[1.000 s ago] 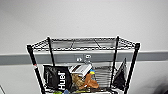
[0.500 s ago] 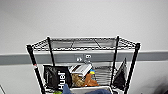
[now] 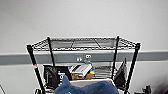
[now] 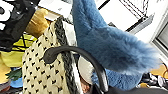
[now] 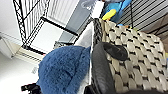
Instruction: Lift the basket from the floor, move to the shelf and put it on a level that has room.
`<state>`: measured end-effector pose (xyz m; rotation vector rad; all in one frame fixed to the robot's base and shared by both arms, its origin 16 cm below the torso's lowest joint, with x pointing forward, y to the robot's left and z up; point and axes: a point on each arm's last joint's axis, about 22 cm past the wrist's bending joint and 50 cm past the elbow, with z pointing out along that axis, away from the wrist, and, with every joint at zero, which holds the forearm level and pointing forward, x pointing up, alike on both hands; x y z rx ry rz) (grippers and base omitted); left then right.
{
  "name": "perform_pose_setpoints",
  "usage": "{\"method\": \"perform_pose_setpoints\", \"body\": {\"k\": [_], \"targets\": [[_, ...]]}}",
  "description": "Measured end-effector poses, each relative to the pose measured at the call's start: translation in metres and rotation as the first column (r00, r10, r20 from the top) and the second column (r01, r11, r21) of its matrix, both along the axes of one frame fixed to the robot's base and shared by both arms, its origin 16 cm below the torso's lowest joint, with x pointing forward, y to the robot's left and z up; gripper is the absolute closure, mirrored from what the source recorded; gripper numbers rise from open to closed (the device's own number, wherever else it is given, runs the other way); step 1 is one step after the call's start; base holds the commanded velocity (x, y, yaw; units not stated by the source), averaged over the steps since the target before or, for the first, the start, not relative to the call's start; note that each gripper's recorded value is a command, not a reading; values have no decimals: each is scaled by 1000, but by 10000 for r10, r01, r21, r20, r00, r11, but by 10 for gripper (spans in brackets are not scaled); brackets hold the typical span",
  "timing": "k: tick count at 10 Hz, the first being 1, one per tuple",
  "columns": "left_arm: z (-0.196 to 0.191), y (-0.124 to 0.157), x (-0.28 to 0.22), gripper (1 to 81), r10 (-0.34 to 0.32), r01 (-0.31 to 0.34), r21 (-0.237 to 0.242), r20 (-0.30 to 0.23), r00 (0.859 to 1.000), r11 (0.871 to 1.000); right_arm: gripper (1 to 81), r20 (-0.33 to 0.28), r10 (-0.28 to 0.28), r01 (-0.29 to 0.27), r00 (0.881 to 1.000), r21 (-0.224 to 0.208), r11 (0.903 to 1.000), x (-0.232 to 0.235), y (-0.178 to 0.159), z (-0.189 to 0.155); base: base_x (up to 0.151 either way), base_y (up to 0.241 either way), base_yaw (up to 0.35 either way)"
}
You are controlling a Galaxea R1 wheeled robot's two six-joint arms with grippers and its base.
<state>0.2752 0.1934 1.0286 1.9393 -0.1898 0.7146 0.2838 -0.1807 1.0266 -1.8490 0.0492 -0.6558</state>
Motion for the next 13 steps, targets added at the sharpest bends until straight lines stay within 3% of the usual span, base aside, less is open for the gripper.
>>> {"method": "perform_pose_setpoints", "body": {"k": [2,9,13], "targets": [[27,-3,2,811,-171,173,-64,282,9995,9998,811,138,-103,101,9999,87,9999,2,-6,21,0,0,0],[99,-2,-5,811,-341,351,-110,807,9962,9993,811,769,343,-386,9965,557,9977,-14,0,100,0,0,0],[138,-4,-3,811,-325,353,-258,998,9945,9990,811,970,635,-691,9933,554,9961,-14,3,132,0,0,0]]}}
